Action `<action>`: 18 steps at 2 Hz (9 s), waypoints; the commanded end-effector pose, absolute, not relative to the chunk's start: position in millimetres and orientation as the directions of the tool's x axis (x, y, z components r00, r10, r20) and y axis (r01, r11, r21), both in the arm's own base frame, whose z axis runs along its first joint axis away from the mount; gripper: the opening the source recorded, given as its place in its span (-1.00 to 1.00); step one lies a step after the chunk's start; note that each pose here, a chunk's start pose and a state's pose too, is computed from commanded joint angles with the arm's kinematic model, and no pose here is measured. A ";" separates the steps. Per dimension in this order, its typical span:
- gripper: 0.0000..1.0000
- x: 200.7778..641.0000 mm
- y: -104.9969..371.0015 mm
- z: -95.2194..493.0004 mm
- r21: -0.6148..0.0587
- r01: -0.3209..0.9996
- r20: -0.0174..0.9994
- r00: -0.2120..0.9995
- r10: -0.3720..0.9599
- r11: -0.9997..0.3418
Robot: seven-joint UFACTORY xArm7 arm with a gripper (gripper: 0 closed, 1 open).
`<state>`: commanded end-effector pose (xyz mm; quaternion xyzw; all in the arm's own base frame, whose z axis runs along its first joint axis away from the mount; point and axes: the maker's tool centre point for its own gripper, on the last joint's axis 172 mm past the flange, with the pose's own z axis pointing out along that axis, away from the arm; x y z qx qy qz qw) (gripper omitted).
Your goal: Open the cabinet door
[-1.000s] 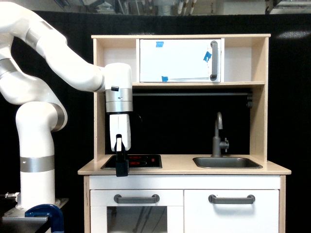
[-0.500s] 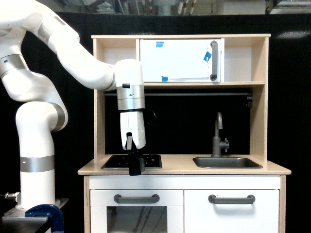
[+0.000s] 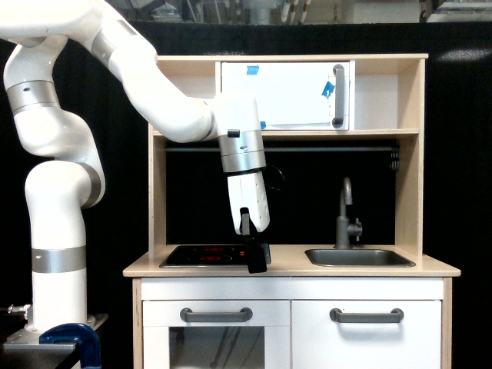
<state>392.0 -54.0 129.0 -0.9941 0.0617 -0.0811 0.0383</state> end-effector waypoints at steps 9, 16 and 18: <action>1.00 564.0 -27.0 88.0 -0.516 0.059 0.156 0.987 -0.026 -0.854; -1.00 576.0 91.0 -19.0 -0.516 0.059 0.156 0.987 -0.026 -0.854; -1.00 578.0 83.0 -18.0 -0.516 0.059 0.156 0.987 -0.026 -0.854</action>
